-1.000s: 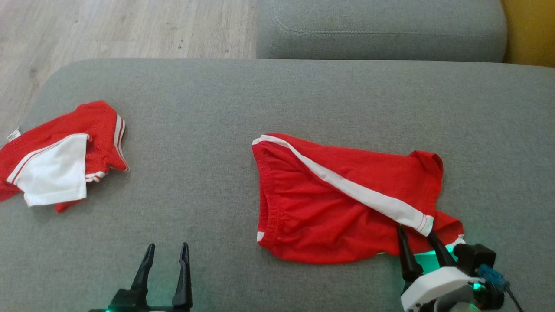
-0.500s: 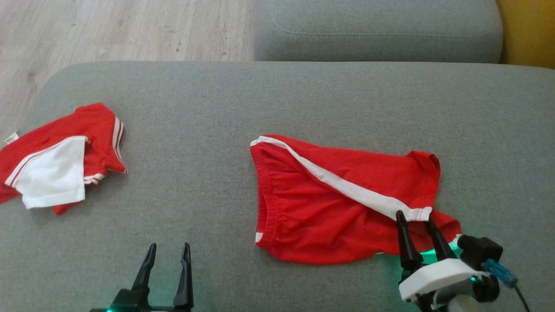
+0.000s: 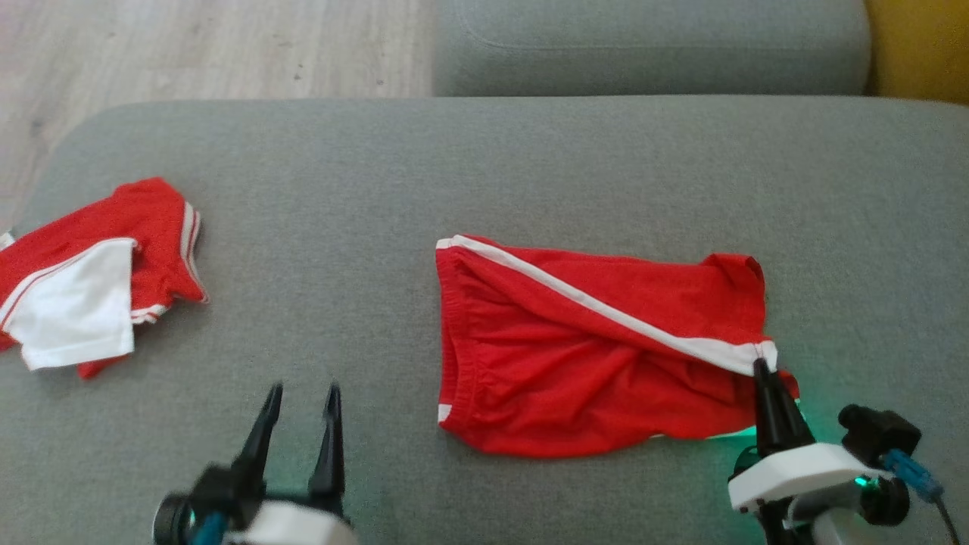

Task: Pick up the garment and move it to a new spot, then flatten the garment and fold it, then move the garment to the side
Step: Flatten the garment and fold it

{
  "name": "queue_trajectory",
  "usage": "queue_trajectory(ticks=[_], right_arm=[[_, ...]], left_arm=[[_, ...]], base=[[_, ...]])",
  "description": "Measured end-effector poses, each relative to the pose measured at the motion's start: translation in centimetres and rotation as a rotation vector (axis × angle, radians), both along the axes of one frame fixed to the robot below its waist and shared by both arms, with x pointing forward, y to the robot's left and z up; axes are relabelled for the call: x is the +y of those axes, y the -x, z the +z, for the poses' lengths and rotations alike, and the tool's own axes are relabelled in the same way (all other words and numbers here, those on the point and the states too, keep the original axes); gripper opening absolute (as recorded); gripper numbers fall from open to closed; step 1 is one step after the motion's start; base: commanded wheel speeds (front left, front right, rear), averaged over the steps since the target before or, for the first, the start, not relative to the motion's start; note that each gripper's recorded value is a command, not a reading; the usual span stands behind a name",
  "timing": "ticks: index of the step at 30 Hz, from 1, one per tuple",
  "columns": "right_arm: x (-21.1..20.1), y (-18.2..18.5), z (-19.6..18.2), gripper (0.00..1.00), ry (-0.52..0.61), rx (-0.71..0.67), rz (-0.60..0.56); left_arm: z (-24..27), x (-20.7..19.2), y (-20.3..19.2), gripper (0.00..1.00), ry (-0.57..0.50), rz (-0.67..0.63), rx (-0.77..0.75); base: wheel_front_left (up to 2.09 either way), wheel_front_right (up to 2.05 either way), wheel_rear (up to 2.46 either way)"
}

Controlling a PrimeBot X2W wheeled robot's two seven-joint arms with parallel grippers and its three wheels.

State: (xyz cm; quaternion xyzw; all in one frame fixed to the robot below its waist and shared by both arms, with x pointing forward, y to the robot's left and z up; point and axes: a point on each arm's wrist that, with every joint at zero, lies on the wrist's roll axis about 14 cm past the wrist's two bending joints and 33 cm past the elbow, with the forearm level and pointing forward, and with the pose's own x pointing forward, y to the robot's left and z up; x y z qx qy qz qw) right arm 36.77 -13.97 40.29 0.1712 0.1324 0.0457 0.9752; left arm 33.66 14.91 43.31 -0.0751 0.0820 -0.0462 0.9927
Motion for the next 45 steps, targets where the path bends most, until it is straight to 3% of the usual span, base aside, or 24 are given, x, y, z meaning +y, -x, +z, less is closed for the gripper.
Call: queue_trajectory(ticks=[5, 12, 16, 27, 45], right_arm=[[-1.0, -0.1, 0.0, 0.00, 0.021, -0.006, -0.021], [-1.3, -0.7, -0.8, 0.00, 0.045, 0.012, -0.019], [-1.4, -0.9, -1.5, 0.00, 0.063, 0.030, -0.012], [-1.4, -0.9, -2.2, 0.00, 0.072, 0.050, -0.007], [-1.1, -0.9, -1.9, 0.00, 0.074, 0.042, 0.004]], left_arm=[[1.7, -3.0, -4.4, 1.00, 0.137, -0.082, -0.037], [1.1, -9.6, -9.1, 1.00, 0.348, -0.230, 0.080], [1.7, -11.3, -11.8, 1.00, 0.428, -0.259, 0.126], [-1.2, -12.8, -11.7, 1.00, 0.460, -0.311, 0.335], [-1.0, -13.7, -11.8, 1.00, 0.457, -0.368, 0.356]], base=[[0.00, 0.00, 0.00], [0.00, 0.00, 0.00], [0.00, 0.00, 0.00], [0.00, 0.00, 0.00], [0.00, 0.00, 0.00]])
